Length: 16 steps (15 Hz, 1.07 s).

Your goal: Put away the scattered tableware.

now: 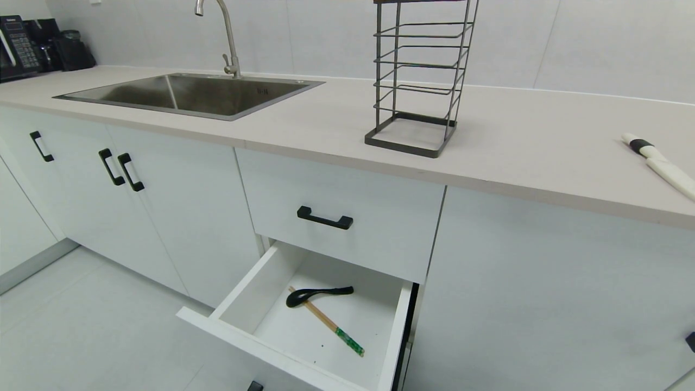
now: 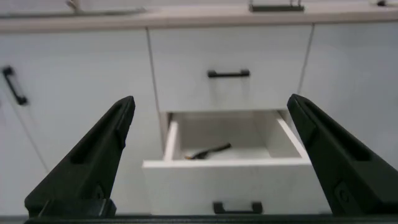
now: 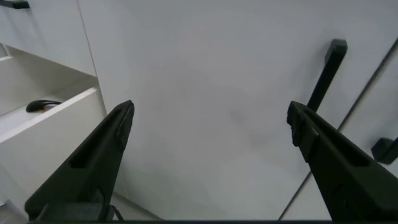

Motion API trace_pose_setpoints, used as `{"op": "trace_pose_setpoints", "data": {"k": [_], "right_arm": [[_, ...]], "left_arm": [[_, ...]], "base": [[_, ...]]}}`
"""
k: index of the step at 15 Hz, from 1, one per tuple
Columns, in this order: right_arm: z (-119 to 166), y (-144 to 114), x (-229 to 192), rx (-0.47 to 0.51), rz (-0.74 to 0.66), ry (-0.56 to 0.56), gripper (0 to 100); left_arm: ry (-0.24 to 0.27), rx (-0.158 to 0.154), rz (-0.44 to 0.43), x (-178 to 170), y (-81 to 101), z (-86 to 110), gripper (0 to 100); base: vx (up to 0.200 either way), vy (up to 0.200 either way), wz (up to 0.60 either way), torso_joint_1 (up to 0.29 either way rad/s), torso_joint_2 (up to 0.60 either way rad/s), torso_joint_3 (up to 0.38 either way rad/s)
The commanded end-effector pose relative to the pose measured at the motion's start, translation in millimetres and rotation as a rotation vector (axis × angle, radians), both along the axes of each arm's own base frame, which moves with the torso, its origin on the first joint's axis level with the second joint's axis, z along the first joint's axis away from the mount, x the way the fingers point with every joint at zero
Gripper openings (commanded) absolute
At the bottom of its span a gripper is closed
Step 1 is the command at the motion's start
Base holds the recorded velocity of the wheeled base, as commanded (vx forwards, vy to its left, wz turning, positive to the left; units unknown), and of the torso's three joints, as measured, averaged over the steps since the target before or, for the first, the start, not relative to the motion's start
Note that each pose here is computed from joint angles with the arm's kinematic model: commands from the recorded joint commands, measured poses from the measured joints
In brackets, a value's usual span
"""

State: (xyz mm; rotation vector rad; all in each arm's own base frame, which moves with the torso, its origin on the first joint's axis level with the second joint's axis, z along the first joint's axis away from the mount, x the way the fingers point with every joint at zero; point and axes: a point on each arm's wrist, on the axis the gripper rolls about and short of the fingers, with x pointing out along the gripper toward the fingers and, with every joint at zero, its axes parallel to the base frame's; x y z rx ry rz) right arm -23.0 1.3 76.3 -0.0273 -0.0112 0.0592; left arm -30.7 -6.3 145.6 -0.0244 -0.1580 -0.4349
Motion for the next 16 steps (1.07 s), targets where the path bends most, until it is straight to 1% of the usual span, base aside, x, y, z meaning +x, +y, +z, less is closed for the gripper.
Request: {"op": "trace_pose_setpoints", "data": {"k": [1,2,3,4,6,10,12,13,15,16], "right_arm": [[-1,-1,0,0.046,-0.038,0.015,100],[-1,-1,0,0.042,-0.036,0.017,100],[-1,-1,0,0.042,-0.036,0.018,100],[-1,-1,0,0.044,-0.038,0.015,100],[-1,-1,0,0.044,-0.038,0.017,100],[-1,-1,0,0.044,-0.038,0.017,100],[-1,-1,0,0.044,-0.036,0.015,100],[-1,-1,0,0.044,-0.038,0.015,100],[-1,-1,0,0.044,-0.038,0.017,100],[-1,-1,0,0.044,-0.038,0.017,100]], "left_arm": [[0.236,0.019,-0.061,26,-1.7,-8.9,100],[0.288,0.024,-0.074,32,-2.3,-13.1,100],[0.37,0.036,-0.109,39,-3.7,-20.4,100],[0.442,0.047,-0.134,47,-5.2,-23.9,100],[0.535,0.059,-0.145,61,-8.0,-23.1,100],[0.663,0.068,-0.143,94,-13.9,-17.7,100],[0.779,0.078,-0.151,116,-18.3,-21.7,100],[0.831,0.092,-0.169,124,-21.6,-26.5,100],[0.872,0.113,-0.207,134,-28.5,-32.6,100],[0.872,0.113,-0.207,134,-28.5,-32.6,100]], "base": [[0.0,0.0,0.0,0.0,0.0,0.0],[0.0,0.0,0.0,0.0,0.0,0.0],[0.0,0.0,0.0,0.0,0.0,0.0],[0.0,0.0,0.0,0.0,0.0,0.0],[0.0,0.0,0.0,0.0,0.0,0.0],[0.0,0.0,0.0,0.0,0.0,0.0],[0.0,0.0,0.0,0.0,0.0,0.0],[0.0,0.0,0.0,0.0,0.0,0.0],[0.0,0.0,0.0,0.0,0.0,0.0],[0.0,0.0,0.0,0.0,0.0,0.0]]}}
